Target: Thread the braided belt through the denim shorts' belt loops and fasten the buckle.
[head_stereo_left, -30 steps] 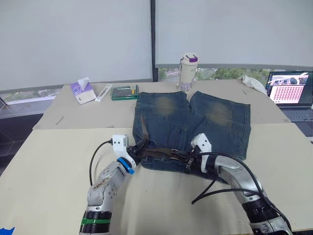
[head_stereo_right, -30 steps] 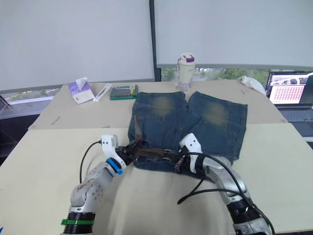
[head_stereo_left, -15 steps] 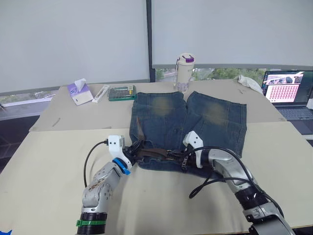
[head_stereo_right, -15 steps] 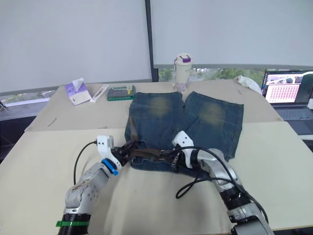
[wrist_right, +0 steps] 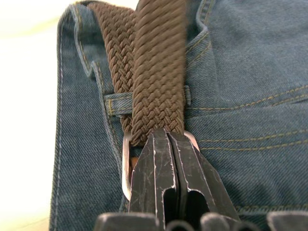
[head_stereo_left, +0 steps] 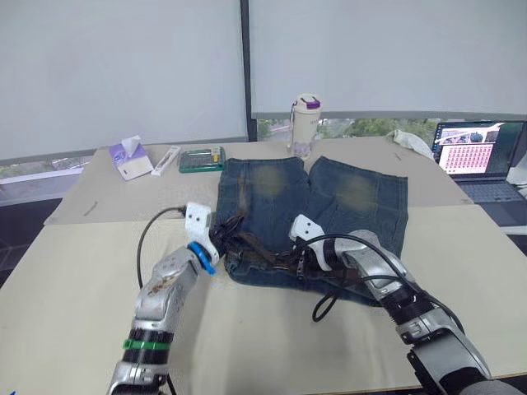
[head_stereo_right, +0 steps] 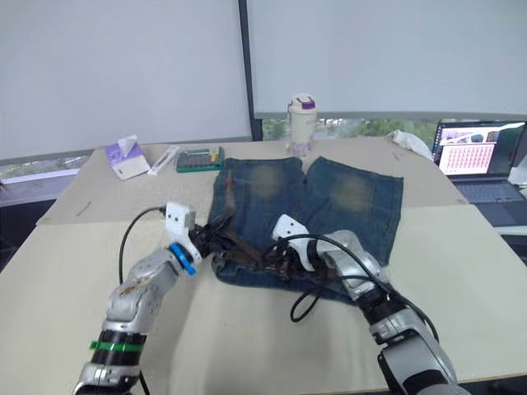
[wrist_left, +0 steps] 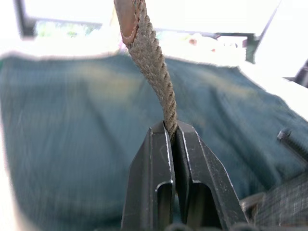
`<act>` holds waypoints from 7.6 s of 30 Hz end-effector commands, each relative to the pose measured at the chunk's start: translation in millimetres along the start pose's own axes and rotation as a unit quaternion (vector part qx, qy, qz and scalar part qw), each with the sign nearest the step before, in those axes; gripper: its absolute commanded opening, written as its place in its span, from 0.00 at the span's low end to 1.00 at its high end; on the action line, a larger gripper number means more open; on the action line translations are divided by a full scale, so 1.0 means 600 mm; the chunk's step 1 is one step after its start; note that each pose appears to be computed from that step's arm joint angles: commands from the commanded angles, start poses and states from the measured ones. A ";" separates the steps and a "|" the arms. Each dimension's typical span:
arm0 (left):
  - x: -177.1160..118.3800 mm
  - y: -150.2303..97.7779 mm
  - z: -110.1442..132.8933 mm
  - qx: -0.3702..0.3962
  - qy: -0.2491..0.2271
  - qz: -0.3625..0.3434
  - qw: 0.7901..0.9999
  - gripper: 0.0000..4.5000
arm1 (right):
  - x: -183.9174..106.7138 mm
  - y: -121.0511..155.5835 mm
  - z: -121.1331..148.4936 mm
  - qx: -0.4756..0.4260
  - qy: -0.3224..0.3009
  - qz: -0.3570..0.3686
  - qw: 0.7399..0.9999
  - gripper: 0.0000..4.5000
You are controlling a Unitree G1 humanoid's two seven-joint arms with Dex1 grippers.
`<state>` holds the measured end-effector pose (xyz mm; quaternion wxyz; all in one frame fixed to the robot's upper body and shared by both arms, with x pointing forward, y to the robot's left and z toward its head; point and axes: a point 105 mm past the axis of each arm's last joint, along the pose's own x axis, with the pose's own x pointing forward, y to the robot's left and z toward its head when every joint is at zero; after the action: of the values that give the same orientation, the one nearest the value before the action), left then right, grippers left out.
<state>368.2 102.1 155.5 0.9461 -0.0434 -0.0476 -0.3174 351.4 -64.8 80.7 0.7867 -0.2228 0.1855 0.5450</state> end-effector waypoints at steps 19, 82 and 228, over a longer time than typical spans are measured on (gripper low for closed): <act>-0.024 0.076 0.165 -0.058 -0.241 0.141 0.958 0.00 | 0.025 0.062 -0.149 0.067 0.155 0.058 0.984 0.00; -0.095 -0.325 0.134 -0.348 -0.037 -0.538 0.767 0.00 | 0.044 0.106 -0.178 0.107 0.171 0.018 0.979 0.00; 0.029 -0.083 -0.119 0.082 0.099 -0.306 0.943 0.01 | -0.275 -0.017 0.043 0.205 -0.134 -0.404 0.882 0.00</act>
<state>351.2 43.1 93.5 0.7933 0.0746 0.0011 -0.6043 306.1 -181.3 173.9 0.9802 -0.0311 0.1199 0.1547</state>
